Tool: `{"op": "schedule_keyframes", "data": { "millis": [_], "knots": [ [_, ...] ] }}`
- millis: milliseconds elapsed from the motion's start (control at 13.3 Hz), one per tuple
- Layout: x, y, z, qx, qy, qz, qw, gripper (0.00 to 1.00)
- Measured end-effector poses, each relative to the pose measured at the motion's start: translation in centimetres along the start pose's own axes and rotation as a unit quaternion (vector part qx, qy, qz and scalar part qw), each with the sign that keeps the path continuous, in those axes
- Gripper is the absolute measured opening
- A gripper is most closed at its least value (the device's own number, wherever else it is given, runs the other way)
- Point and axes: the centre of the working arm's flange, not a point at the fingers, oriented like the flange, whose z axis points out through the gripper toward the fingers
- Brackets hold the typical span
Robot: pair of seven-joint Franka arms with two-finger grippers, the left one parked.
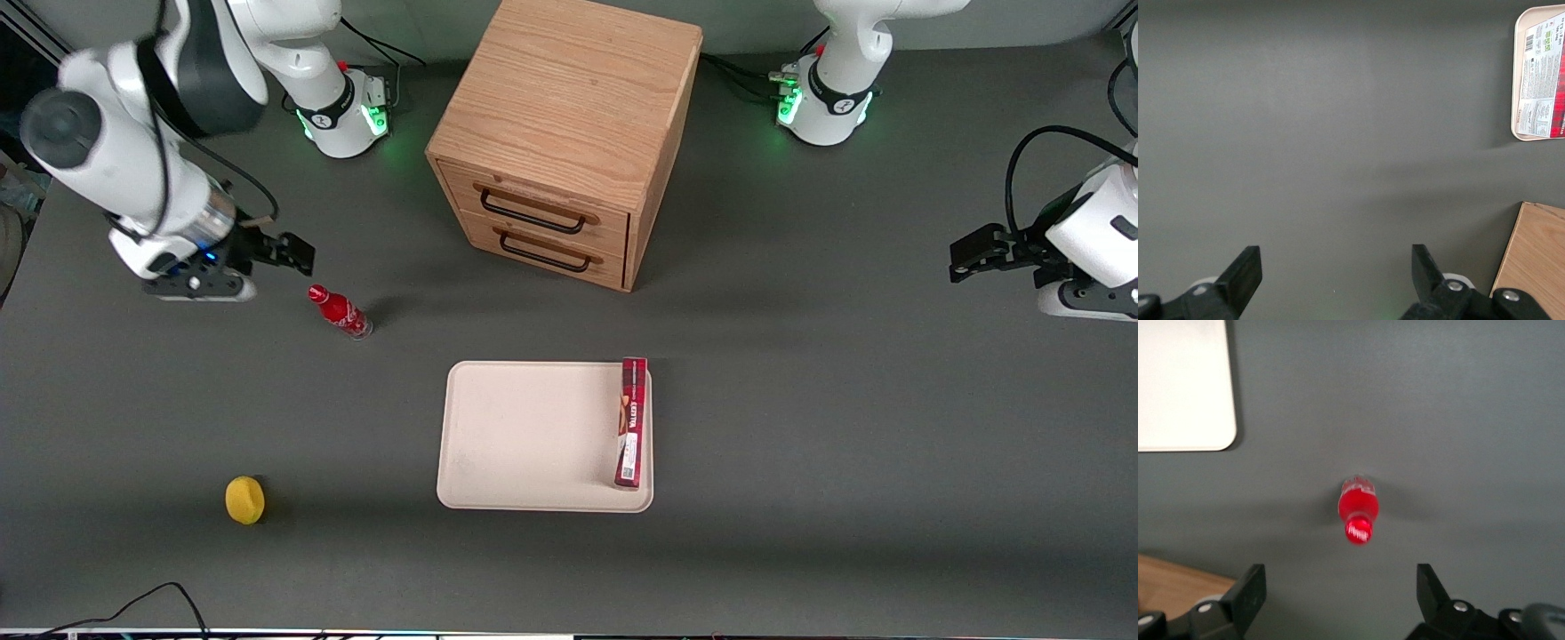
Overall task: Place coke bottle on tray
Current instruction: 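Move the open right gripper down toward the red Coca-Cola bottle, then close the right gripper around the red Coca-Cola bottle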
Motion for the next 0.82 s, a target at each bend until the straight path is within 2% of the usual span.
{"op": "schedule_keyframes", "data": {
  "millis": [375, 750, 825],
  "knots": [
    [-0.4, 0.3, 7.2, 0.007, 0.020, 0.003, 0.9998, 1.00],
    [-1.6, 0.7, 10.3, 0.008, 0.026, 0.004, 0.9996, 1.00],
    [-1.7, 0.7, 10.5, 0.009, 0.028, 0.004, 0.9996, 0.97]
  ]
}}
